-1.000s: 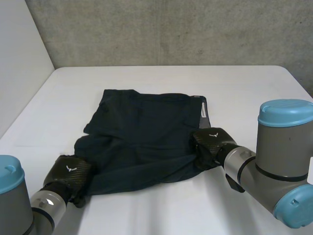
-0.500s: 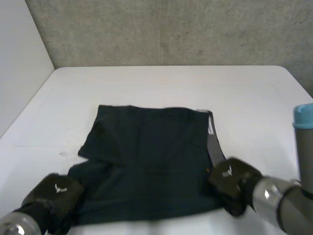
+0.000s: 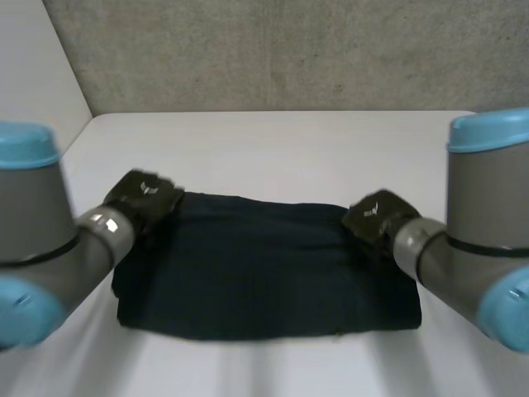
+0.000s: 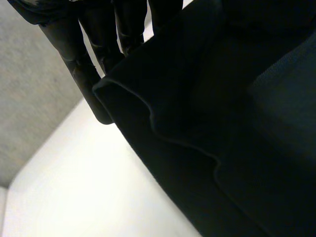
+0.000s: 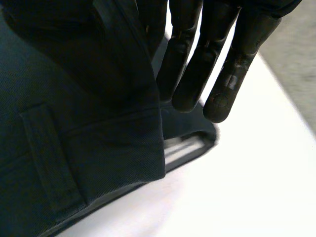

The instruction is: Fold the shorts.

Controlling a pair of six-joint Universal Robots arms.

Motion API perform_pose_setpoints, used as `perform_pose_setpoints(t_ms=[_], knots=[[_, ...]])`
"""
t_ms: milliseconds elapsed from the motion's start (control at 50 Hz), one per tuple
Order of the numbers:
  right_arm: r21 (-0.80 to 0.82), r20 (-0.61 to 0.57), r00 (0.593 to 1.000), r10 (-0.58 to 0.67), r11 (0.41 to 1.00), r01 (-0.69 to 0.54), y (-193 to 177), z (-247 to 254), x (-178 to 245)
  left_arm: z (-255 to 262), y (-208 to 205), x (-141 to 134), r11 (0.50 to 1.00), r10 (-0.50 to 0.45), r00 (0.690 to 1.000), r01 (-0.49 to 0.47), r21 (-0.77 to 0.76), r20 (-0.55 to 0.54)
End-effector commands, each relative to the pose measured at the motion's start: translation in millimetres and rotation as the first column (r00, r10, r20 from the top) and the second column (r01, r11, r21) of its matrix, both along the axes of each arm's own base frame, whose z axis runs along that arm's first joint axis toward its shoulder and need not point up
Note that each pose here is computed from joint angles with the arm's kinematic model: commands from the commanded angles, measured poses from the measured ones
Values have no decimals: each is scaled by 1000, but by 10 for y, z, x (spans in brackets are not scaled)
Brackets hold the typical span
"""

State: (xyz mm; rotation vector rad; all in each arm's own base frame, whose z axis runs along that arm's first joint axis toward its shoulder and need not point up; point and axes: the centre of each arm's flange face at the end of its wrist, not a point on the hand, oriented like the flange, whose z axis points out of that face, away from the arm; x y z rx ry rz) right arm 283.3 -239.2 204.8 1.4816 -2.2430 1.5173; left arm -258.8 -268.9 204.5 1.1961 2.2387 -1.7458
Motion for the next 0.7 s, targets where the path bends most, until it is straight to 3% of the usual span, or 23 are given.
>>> perform_pose_setpoints(t_ms=[20, 180, 280, 380, 440, 560, 700], knots=[[-152, 28, 998, -61, 986, 64, -491, -185, 199, -310, -593, -283, 998, 44, 999, -44, -45, 14], [-258, 29, 999, -26, 966, 32, -845, -533, 401, -719, -953, -436, 989, 136, 989, -132, -70, 53], [-363, 28, 1000, -11, 932, 21, -963, -636, 463, -760, -960, -537, 989, 123, 992, -119, -82, 40], [-403, 69, 995, -76, 910, 98, -1029, -548, 406, -706, -878, -695, 990, 82, 997, -80, -120, 11], [-415, 153, 980, -131, 891, 184, -1025, -271, 307, -621, -797, -781, 988, 59, 998, -60, -145, -7], [-337, 382, 914, -138, 900, 277, -860, 247, 67, -275, -645, -664, 983, 63, 998, -68, -170, -32], [-118, 393, 912, -114, 978, 173, -395, 165, -221, -42, -270, -280, 993, 68, 994, -76, -93, -89]])
